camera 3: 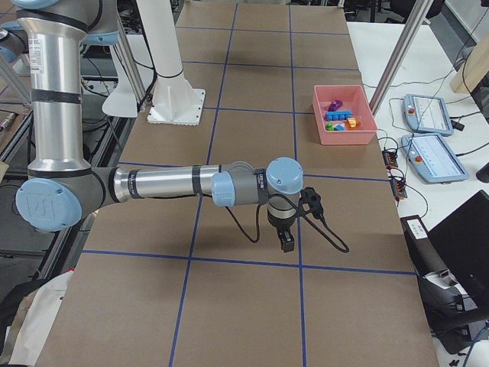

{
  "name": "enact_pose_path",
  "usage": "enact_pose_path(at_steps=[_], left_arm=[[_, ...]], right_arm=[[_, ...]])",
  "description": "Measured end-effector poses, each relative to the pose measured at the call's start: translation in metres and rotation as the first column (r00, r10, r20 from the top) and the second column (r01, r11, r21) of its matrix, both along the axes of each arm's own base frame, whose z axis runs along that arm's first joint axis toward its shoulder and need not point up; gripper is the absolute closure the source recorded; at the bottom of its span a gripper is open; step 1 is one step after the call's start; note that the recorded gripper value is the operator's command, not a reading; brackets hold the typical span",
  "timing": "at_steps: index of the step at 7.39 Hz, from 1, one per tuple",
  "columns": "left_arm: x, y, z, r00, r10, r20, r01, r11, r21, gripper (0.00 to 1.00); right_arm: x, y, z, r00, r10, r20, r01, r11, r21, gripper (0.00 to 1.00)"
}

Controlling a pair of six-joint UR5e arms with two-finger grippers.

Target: Put all blocks into box

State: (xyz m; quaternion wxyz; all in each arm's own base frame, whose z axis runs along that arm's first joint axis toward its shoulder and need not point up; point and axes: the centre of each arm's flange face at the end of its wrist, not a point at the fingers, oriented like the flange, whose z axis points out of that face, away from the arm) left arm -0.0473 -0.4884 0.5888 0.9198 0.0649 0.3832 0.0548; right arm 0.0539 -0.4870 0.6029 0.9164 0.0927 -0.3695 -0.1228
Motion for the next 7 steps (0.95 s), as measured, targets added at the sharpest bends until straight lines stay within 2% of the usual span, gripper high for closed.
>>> enact_pose_path(at_steps=[3,7], left_arm=[[-0.001,0.005,0.009,0.999,-0.039,0.0,0.039,0.998,-0.056,0.0],[-0.004,0.014,0.016,0.998,-0.055,-0.008,0.054,0.995,-0.084,0.0]], right_arm=[[0.0,0.0,-0.004,1.0,-0.001,0.001,0.001,1.0,0.009,0.0],[0.0,0.006,-0.005,1.0,-0.001,0.006,0.001,1.0,0.008,0.0]])
